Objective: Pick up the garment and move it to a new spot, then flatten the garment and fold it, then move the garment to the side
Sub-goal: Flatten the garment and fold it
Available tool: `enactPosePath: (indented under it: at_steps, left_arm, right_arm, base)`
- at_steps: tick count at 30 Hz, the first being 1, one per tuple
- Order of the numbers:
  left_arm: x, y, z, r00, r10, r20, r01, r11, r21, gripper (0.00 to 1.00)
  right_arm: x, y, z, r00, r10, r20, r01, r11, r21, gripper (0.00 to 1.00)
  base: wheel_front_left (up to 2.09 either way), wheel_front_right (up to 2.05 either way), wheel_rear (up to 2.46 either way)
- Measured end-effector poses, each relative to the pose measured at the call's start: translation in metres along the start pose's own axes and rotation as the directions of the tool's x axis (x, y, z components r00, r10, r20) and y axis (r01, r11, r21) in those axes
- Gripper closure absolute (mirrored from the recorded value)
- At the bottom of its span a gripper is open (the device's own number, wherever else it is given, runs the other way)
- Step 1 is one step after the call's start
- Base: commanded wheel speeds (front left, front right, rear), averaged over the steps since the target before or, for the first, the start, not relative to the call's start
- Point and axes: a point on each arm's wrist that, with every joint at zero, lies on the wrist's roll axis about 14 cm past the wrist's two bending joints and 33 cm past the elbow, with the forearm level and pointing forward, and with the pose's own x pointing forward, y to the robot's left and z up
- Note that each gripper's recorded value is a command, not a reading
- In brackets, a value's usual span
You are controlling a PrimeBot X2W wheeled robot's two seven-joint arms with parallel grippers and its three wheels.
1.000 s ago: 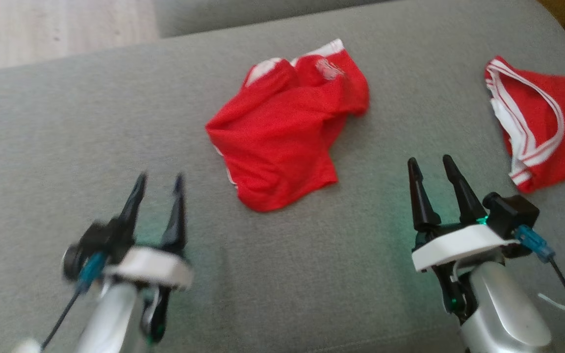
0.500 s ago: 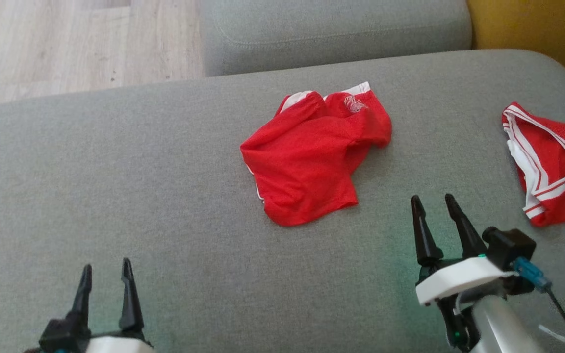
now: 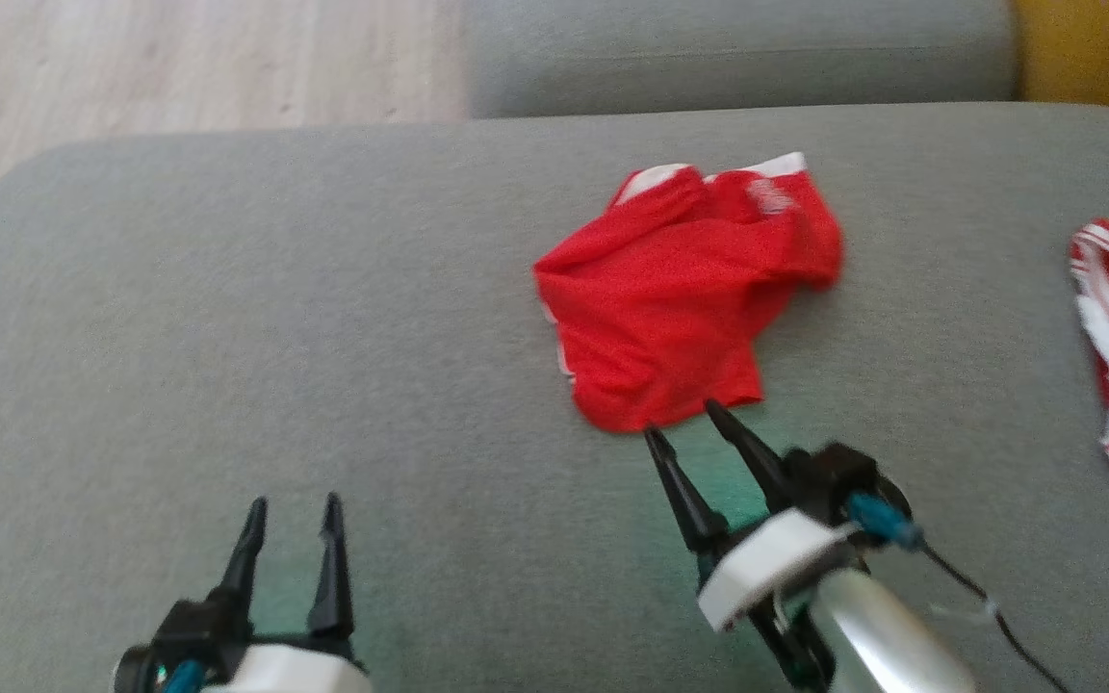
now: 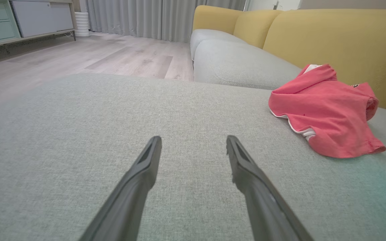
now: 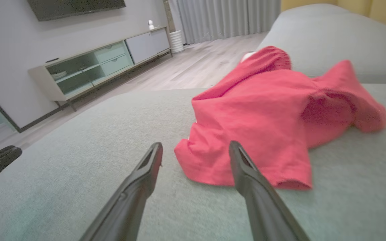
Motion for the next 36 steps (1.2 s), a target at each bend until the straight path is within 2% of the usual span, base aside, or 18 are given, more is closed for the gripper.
enactPosePath:
  at_steps: [2,5,10,15,16,18,23,28,32,36]
  left_arm:
    - [0.0,0.0,0.001,1.0,0.003,0.003,-0.003,1.0,-0.015,0.0]
    - [-0.001,0.001,0.001,1.0,0.005,0.004,-0.005,1.0,-0.019,0.0]
    - [-0.008,0.02,-0.006,0.997,0.074,-0.023,-0.075,0.996,-0.038,0.0]
    - [-0.009,0.029,-0.011,0.993,0.107,-0.043,-0.109,0.993,-0.04,0.0]
    - [-0.009,0.031,-0.012,0.992,0.117,-0.047,-0.119,0.992,-0.042,0.0]
    - [-0.008,0.034,-0.014,0.991,0.126,-0.052,-0.129,0.991,-0.045,0.0]
    - [-0.003,0.027,-0.014,0.993,0.107,-0.054,-0.11,0.993,-0.045,0.0]
    - [-0.001,0.021,-0.004,0.996,0.085,-0.022,-0.086,0.995,-0.051,0.0]
    - [-0.008,0.016,0.003,0.997,0.075,0.002,-0.075,0.996,-0.054,0.0]
    - [-0.024,0.027,0.005,0.992,0.129,0.018,-0.127,0.988,-0.083,0.0]
  right_arm:
    - [0.017,0.008,0.002,0.999,0.048,-0.016,-0.048,0.999,-0.026,0.0]
    - [0.032,0.008,-0.002,0.997,0.07,-0.042,-0.071,0.996,-0.044,0.0]
    - [0.057,0.006,-0.039,0.978,0.097,-0.184,-0.11,0.992,-0.06,0.0]
    - [0.065,0.008,-0.063,0.958,0.119,-0.261,-0.138,0.989,-0.057,0.0]
    - [0.067,0.008,-0.067,0.954,0.123,-0.273,-0.143,0.988,-0.054,0.11]
    - [0.071,0.011,-0.07,0.95,0.136,-0.281,-0.155,0.987,-0.047,1.0]
    - [0.079,0.01,-0.051,0.964,0.139,-0.225,-0.151,0.988,-0.037,1.0]
    - [0.1,0.036,0.02,0.974,0.223,-0.024,-0.225,0.97,-0.088,1.0]
    - [0.118,0.079,0.09,0.926,0.353,0.133,-0.326,0.927,-0.188,1.0]
    - [0.124,0.132,0.159,0.833,0.489,0.257,-0.413,0.86,-0.3,1.0]
  base:
    - [0.0,0.0,0.0]
    - [0.0,0.0,0.0]
    - [0.0,0.0,0.0]
    - [0.0,0.0,0.0]
    - [0.0,0.0,0.0]
    - [0.0,0.0,0.0]
    - [0.0,0.0,0.0]
    - [0.0,0.0,0.0]
    - [0.0,0.0,0.0]
    - [0.0,0.0,0.0]
